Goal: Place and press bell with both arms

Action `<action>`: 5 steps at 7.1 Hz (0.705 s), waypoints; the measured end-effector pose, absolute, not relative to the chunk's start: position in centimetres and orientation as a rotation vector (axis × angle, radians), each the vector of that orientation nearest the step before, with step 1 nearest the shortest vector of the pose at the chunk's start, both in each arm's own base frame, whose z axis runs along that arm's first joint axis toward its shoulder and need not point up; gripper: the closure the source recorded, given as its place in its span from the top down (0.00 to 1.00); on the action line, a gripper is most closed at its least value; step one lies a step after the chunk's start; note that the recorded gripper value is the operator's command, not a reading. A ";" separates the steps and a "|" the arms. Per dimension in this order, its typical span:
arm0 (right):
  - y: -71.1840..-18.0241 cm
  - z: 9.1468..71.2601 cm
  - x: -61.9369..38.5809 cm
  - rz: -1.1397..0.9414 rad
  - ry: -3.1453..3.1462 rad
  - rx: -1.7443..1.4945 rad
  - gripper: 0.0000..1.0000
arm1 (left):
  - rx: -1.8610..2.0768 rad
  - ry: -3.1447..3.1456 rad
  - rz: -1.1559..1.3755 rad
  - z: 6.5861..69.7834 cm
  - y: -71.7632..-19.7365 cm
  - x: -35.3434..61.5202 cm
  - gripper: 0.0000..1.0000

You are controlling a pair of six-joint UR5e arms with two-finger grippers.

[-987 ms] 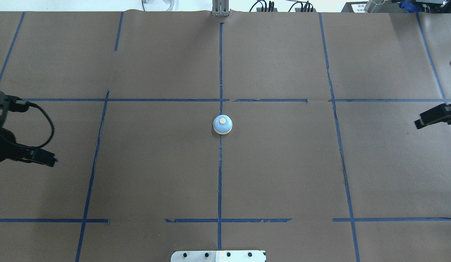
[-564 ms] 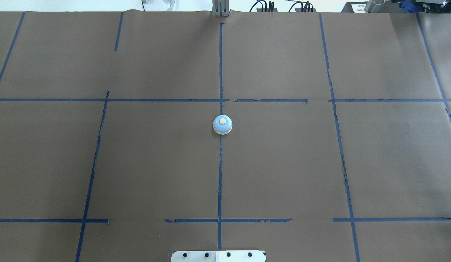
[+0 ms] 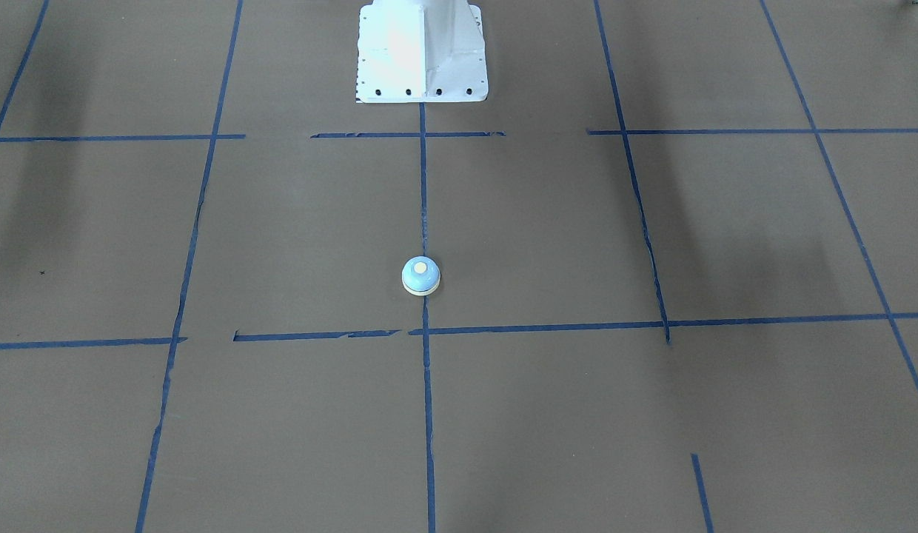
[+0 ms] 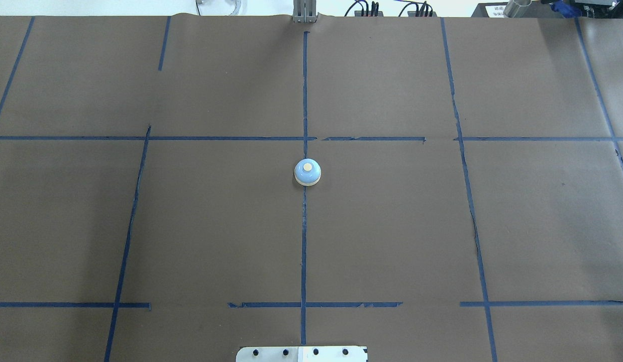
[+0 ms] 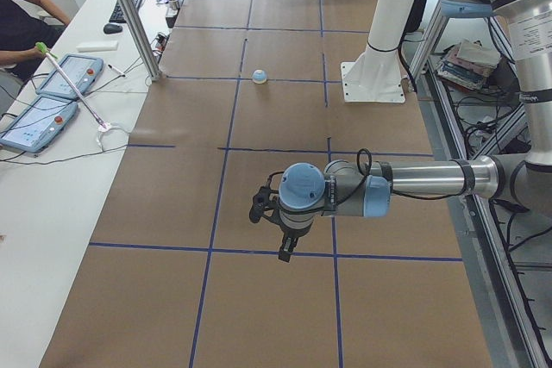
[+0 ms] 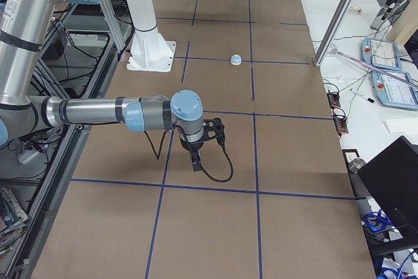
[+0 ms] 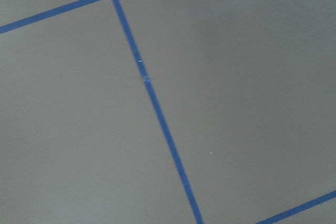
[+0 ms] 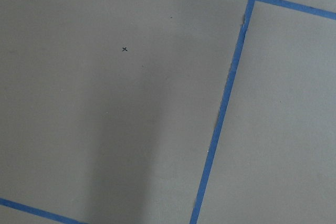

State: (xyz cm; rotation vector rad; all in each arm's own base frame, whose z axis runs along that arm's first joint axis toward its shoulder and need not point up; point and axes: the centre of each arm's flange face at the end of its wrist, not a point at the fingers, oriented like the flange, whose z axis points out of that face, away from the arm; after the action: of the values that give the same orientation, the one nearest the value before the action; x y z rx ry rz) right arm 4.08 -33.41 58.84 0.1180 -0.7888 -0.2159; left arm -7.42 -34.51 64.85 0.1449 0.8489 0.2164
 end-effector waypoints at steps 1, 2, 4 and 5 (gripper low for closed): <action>-33.2 58.8 4.1 -0.207 -0.796 0.100 1.00 | 0.117 0.849 0.157 64.6 -34.7 -7.7 1.00; -33.2 58.5 4.1 -0.203 -0.799 0.091 1.00 | 0.097 0.850 0.122 63.8 -35.4 -7.8 1.00; -33.1 57.8 4.2 -0.200 -0.799 0.090 1.00 | 0.046 0.851 0.068 60.4 -38.2 -7.3 1.00; -33.1 57.6 4.1 -0.201 -0.798 0.090 1.00 | 0.028 0.851 0.071 59.3 -39.3 -6.5 1.00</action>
State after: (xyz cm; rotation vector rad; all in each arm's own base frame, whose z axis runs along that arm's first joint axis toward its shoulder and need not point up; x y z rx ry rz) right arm 4.14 -33.15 57.65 0.0899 -0.7980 -0.2012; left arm -6.52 -39.27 59.26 0.0276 0.8510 0.0712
